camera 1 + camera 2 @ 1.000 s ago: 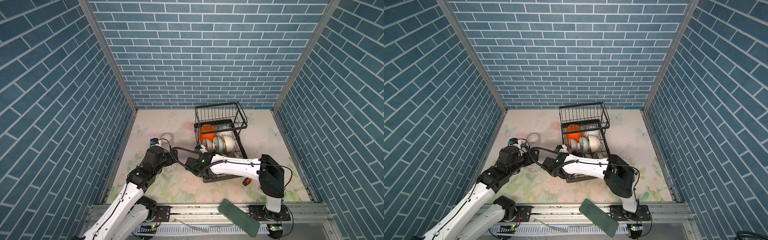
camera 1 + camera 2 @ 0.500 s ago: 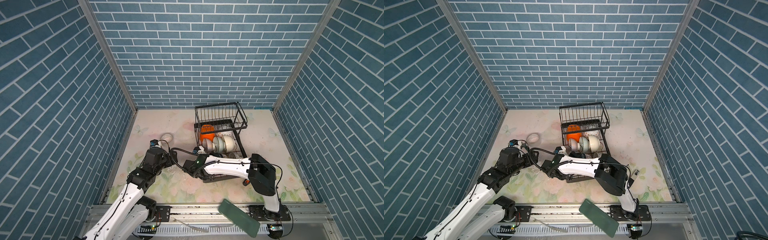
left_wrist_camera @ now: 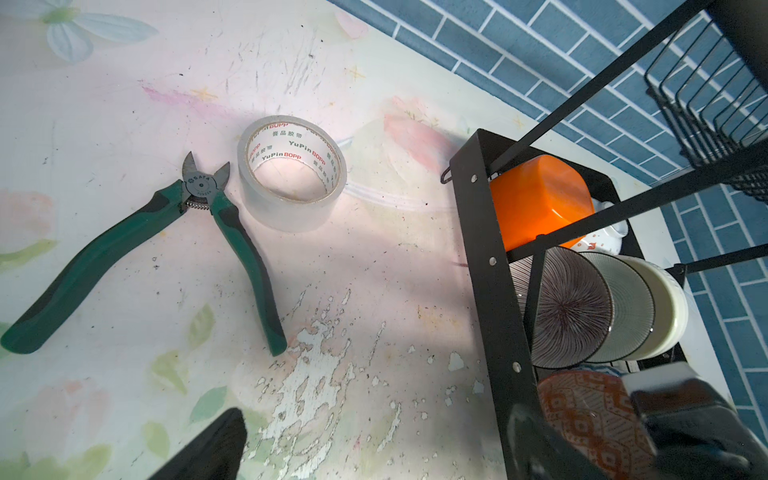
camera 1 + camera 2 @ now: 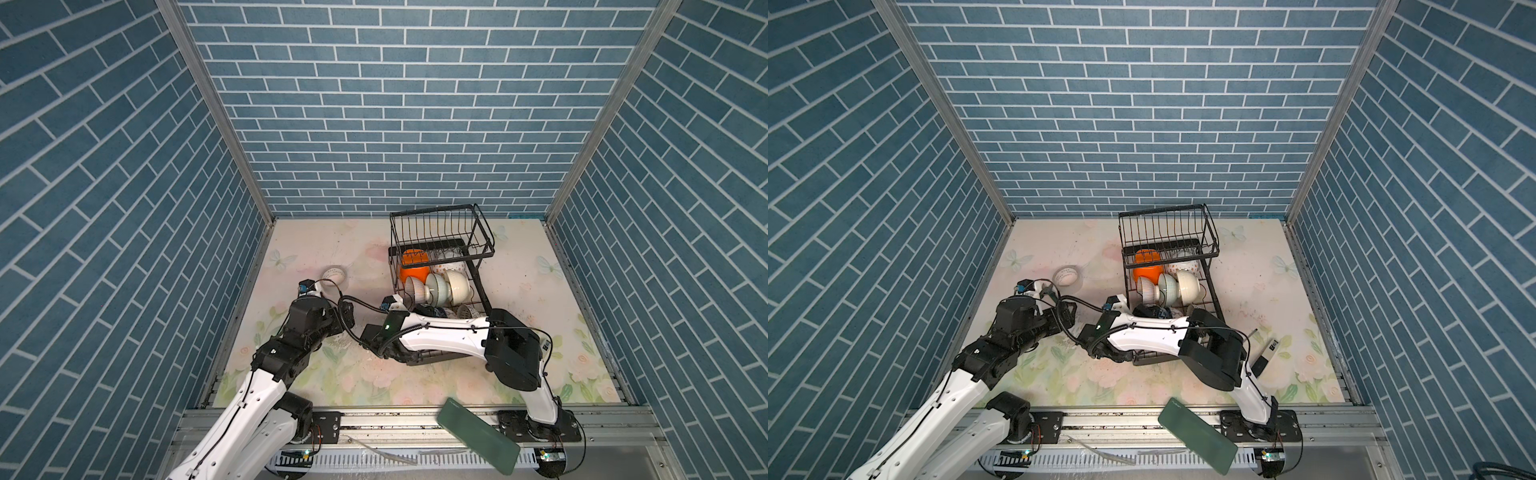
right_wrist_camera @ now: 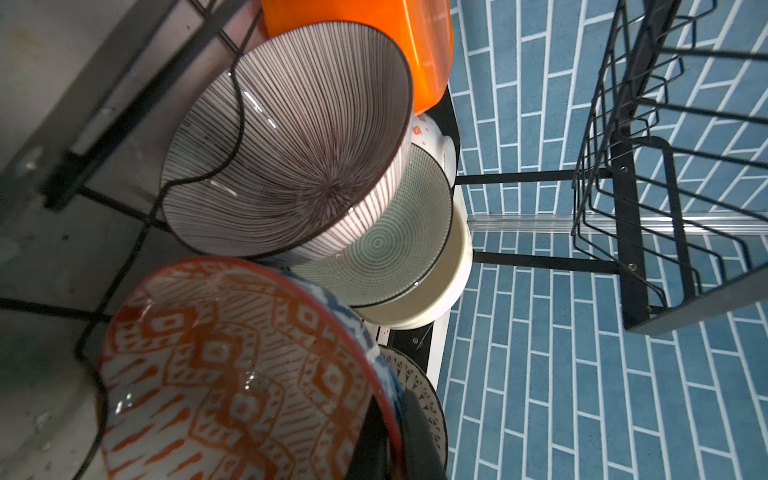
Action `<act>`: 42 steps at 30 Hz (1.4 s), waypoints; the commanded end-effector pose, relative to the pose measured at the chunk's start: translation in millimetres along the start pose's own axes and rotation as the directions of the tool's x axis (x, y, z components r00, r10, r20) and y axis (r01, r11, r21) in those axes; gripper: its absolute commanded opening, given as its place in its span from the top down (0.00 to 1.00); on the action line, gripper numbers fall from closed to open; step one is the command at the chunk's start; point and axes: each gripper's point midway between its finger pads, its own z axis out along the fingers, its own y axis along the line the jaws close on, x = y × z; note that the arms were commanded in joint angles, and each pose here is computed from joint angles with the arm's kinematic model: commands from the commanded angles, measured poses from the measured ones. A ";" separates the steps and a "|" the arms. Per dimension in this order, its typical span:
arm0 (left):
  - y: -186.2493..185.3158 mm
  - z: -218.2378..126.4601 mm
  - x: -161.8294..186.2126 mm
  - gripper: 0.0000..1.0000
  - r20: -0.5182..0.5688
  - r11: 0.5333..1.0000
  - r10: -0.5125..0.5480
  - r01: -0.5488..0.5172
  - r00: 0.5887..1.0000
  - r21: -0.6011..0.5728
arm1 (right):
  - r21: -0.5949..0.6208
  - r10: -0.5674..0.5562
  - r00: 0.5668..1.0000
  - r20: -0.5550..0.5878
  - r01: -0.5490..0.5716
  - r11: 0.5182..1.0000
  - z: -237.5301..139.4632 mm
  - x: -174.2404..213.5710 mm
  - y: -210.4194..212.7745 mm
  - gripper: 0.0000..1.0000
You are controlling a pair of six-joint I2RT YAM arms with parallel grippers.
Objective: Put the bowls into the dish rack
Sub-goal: 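Lower the orange-patterned bowl into the front rack slot with the right gripper, then open the right gripper to release the orange-patterned bowl in the rack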
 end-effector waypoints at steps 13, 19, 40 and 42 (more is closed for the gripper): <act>-0.2 -23.6 -22.0 0.00 0.130 1.000 -0.011 0.007 0.991 0.027 | -0.019 -0.131 0.990 -0.043 0.131 0.991 -14.7 5.1 49.0 0.98; 0.4 -23.1 -19.8 0.00 0.115 1.000 -0.007 0.005 0.993 0.023 | -0.037 -0.129 0.990 -0.063 0.127 0.991 -21.8 7.0 57.9 0.93; -1.8 -14.6 -10.3 0.00 0.045 1.000 0.012 -0.013 0.999 0.020 | -0.113 -0.095 0.992 -0.078 0.086 0.990 -32.0 6.6 72.0 0.63; -1.0 -14.8 -9.6 0.00 0.042 1.000 0.013 -0.014 0.999 0.017 | -0.115 -0.090 0.993 -0.076 0.081 0.990 -32.2 6.3 71.3 0.60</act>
